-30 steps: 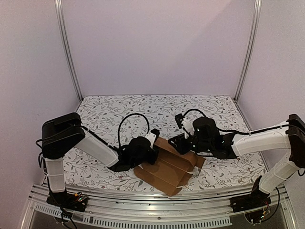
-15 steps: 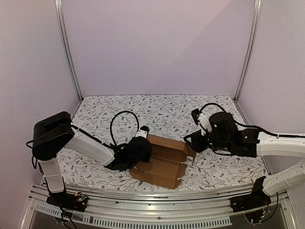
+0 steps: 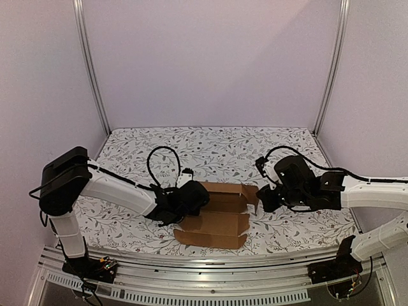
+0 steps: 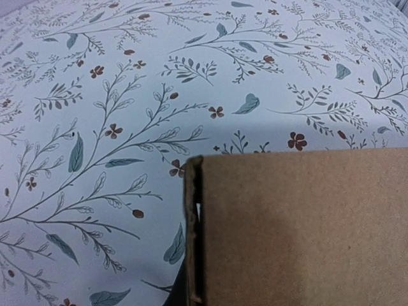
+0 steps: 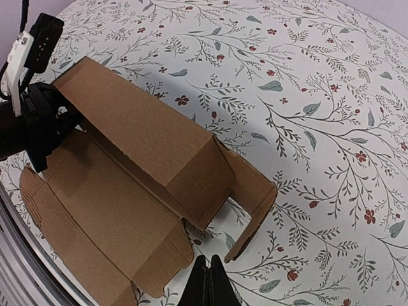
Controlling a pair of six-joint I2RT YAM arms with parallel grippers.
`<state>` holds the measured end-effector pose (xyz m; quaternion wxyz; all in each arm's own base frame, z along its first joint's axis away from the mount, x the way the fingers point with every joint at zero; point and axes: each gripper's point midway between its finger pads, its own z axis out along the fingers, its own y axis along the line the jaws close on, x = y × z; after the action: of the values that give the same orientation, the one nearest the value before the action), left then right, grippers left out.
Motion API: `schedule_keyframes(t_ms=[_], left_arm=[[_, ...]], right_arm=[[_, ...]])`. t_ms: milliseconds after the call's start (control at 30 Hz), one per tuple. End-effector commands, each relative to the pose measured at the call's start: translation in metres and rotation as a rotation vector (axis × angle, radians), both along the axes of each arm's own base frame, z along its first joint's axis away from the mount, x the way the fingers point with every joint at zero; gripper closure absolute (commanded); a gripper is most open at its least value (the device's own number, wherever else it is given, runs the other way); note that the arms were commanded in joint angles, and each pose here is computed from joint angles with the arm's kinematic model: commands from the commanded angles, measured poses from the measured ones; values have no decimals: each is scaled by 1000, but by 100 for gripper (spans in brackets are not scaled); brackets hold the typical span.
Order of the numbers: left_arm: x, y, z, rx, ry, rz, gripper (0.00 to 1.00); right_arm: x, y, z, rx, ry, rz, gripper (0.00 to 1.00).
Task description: Fold the paper box
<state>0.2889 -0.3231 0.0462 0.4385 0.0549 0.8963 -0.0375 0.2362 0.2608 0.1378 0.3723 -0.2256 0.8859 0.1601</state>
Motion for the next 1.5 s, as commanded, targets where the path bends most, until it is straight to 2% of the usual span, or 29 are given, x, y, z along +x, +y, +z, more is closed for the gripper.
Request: schedule_keyframes(t_ms=[0,433,633,900,1033,1267,1467], left_arm=[[-18,5,-20,5,91,41,100],[-37,0,-31,-20,118,49,100],[-40,0,-31,-26,122,50,100],[-42,-7,-30,-51,134,40,100],[-43,-9,-28,-73,140,38,100],[-42,-9,-30,-137,163,39,100],[-38,-10,-23,-213,180,31,100]], right_arm=[[8,4,-1,-4,7,-25,100],[32,29,-14,26,-5,-69,100],[39,26,-26,4,-18,-108,100],[29,48,-43,138,55,-67,100],[25,53,-47,144,69,-61,100],[17,42,-25,155,36,-53,100],[-8,30,-7,178,25,26,100]])
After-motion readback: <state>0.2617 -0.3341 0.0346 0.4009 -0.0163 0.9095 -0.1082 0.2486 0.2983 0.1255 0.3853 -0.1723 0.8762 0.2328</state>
